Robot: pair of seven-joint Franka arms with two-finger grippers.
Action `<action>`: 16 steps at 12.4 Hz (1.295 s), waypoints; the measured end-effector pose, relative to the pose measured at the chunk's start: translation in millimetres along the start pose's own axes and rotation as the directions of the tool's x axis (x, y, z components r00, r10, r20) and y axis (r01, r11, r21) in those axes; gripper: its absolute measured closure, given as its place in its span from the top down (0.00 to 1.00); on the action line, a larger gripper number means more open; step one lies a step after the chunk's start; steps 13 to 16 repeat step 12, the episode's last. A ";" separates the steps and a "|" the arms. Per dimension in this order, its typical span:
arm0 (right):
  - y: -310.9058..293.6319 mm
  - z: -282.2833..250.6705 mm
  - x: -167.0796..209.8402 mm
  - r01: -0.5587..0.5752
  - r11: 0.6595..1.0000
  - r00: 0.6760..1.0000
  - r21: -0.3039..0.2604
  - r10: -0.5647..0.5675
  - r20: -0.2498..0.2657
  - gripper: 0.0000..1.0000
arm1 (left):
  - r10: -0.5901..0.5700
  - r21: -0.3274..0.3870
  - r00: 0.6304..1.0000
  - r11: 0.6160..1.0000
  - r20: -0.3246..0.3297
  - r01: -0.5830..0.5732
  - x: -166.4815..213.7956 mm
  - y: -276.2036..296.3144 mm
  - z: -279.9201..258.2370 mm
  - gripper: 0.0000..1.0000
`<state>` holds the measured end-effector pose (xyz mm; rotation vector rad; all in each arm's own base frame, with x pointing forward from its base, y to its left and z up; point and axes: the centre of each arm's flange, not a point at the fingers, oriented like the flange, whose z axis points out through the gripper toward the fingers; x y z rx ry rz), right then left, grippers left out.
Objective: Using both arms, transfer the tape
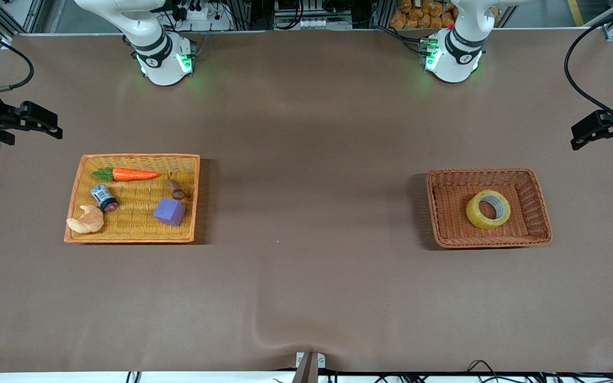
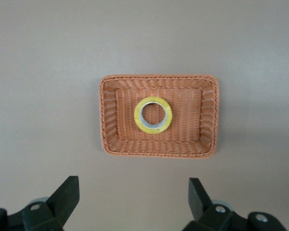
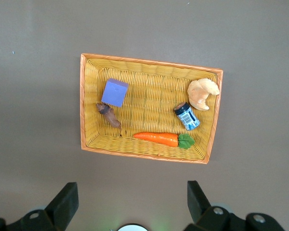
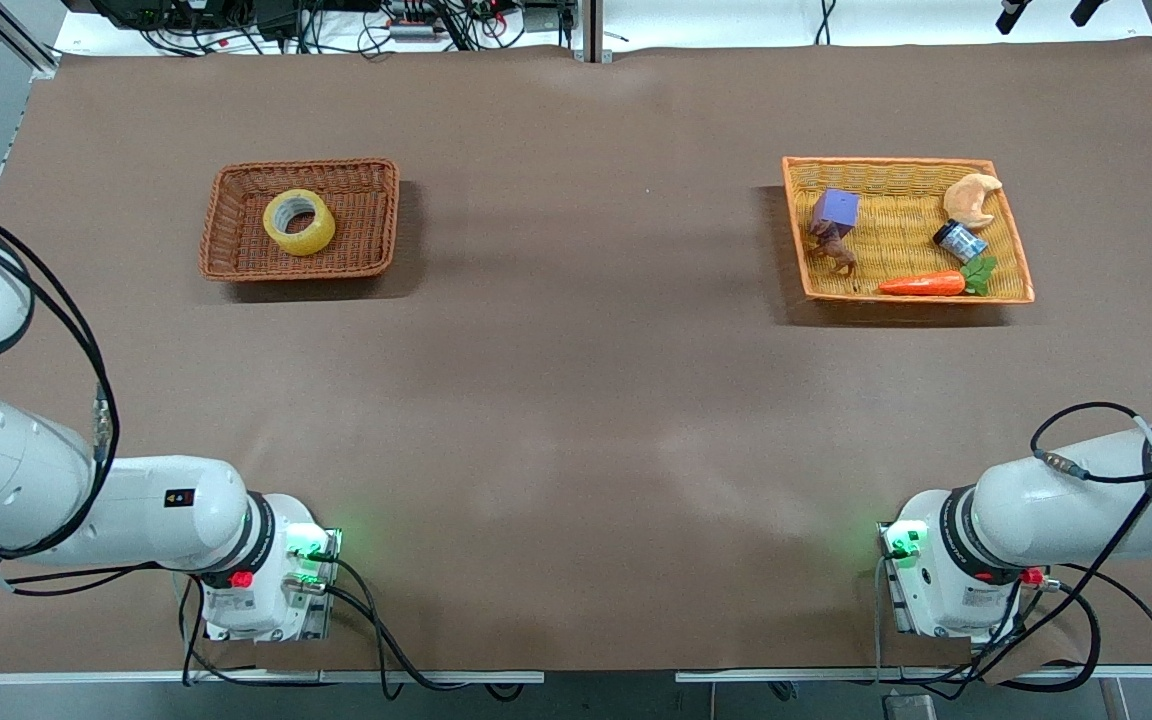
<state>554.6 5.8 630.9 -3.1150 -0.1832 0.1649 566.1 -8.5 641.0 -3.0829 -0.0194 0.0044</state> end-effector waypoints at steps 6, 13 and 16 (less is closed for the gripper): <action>1.5 0.5 2.7 -0.002 1.000 1.000 -0.001 0.002 -0.011 1.00 | 0.003 -0.031 0.998 1.000 0.055 -0.001 -6.9 3.6 13.4 1.00; 4.9 -4.9 11.9 -0.007 1.000 0.996 -0.009 0.006 -0.087 1.00 | 0.002 -0.031 0.999 1.000 0.052 0.000 -8.2 3.2 11.4 1.00; 4.9 -4.9 11.9 -0.007 1.000 0.996 -0.009 0.006 -0.087 1.00 | 0.002 -0.031 0.999 1.000 0.052 0.000 -8.2 3.2 11.4 1.00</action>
